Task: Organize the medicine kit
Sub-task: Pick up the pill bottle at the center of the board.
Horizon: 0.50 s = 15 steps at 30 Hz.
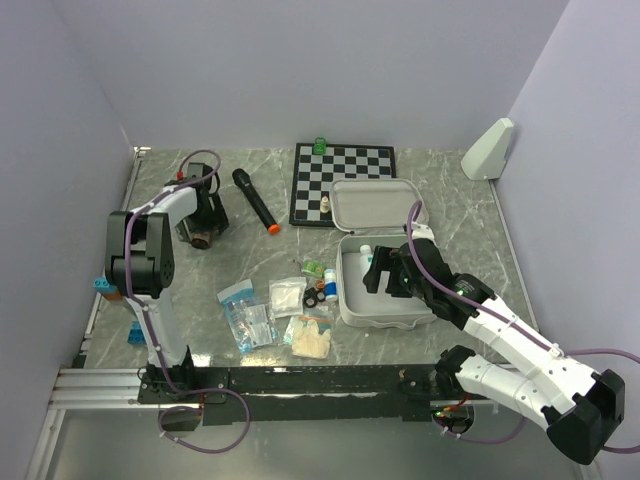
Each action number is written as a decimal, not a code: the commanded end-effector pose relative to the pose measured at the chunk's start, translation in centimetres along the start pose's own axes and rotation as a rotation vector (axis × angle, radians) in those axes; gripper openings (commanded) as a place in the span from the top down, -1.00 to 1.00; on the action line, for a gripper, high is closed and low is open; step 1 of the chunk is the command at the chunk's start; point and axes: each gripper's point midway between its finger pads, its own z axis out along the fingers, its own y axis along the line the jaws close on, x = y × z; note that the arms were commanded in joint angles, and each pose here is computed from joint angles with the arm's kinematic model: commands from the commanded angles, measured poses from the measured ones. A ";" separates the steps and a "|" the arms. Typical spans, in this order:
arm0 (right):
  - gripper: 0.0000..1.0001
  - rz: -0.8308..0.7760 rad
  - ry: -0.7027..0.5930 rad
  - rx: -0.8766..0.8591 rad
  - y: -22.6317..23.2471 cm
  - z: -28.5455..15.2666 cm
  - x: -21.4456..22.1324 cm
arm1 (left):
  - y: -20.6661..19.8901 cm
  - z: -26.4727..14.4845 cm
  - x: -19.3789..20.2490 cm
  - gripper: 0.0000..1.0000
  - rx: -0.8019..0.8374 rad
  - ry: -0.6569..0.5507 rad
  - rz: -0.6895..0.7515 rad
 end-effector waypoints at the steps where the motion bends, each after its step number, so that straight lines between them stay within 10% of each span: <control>1: -1.00 0.010 -0.028 -0.014 0.2 0.0 -0.6 | -0.6 0.0 1.0 -0.69 0.047 0.032 0.016; 15: -1.00 0.018 -0.029 -0.019 0.3 -0.6 -0.7 | -1.2 -3.2 1.7 0.23 0.155 -0.049 -0.041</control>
